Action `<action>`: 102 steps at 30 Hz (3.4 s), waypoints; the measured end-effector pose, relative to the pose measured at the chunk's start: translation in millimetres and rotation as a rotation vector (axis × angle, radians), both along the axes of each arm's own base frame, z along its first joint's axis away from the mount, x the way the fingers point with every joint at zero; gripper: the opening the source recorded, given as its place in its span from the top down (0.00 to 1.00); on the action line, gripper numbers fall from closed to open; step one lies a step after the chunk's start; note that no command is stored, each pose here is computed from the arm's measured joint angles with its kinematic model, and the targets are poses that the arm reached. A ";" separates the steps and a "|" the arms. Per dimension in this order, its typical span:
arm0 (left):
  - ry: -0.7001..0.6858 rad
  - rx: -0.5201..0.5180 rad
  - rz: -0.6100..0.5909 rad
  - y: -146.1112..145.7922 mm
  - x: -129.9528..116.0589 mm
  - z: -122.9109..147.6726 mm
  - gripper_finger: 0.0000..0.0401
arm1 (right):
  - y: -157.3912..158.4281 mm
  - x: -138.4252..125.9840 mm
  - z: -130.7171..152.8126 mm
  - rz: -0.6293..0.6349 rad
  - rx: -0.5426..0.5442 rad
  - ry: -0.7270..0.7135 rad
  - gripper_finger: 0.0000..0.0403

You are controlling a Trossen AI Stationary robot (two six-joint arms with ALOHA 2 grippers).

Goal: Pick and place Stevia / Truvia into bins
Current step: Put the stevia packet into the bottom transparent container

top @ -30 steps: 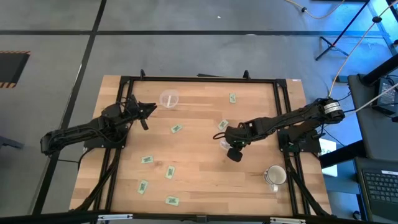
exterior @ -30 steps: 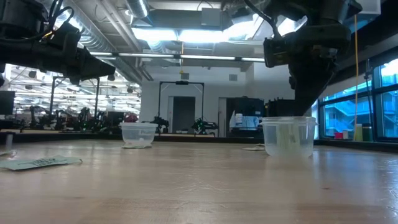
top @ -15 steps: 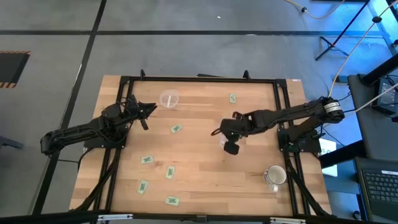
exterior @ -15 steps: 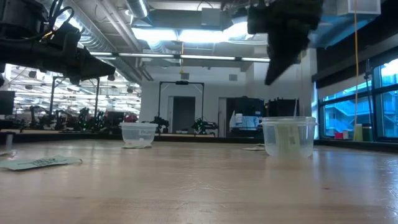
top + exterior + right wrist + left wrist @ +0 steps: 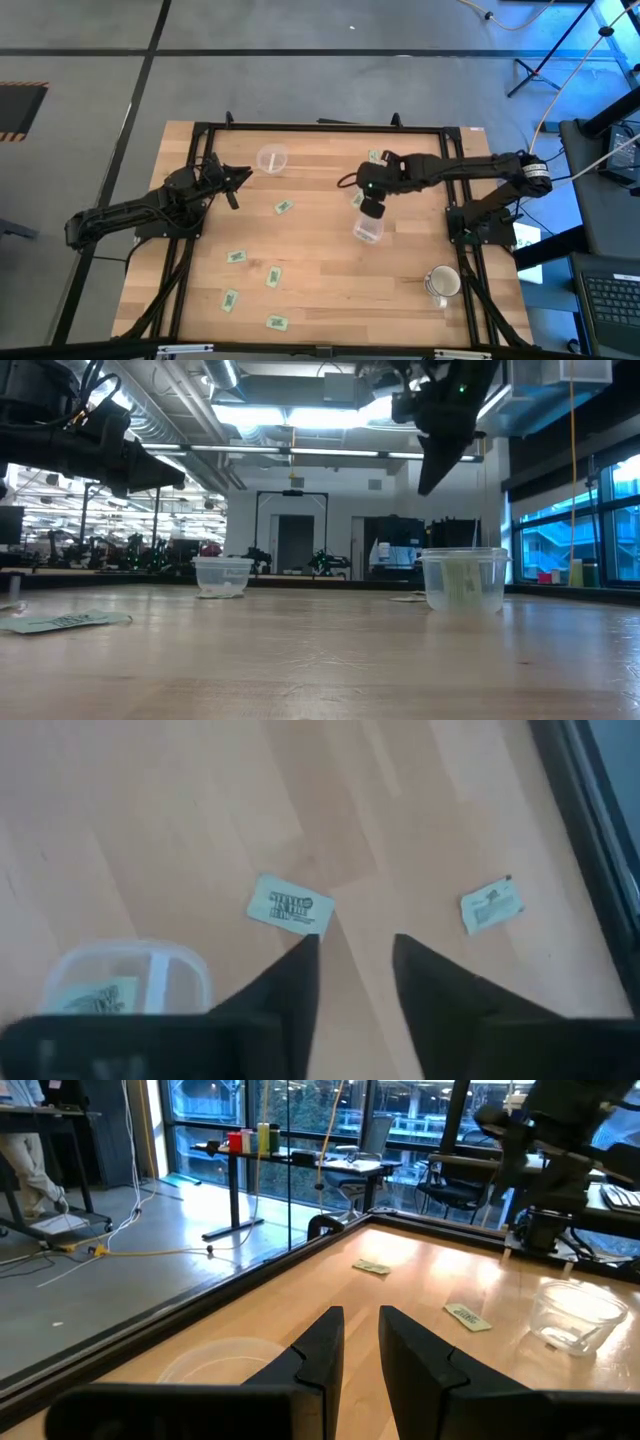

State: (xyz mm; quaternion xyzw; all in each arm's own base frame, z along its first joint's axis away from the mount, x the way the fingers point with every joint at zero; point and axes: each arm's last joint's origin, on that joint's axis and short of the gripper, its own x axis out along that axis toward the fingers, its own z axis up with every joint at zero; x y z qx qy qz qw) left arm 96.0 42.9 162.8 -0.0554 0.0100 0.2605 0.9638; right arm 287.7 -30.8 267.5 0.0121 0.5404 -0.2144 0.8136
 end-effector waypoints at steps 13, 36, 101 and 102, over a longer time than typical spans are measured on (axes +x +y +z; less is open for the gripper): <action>0.000 0.000 0.000 0.0 0.0 0.0 0.84 | -33.7 -1.3 -5.2 -0.034 0.090 -0.013 0.51; 0.003 -0.001 0.000 0.1 0.1 -0.3 0.84 | -62.5 8.8 -120.4 -0.139 0.269 0.007 0.53; 0.015 0.013 0.000 0.1 0.1 -0.6 0.84 | -56.2 -8.7 -90.1 -0.218 0.287 -0.005 0.86; 0.015 0.013 0.000 0.1 0.1 -0.6 0.84 | -56.7 -7.0 -96.0 -0.231 0.293 0.013 0.86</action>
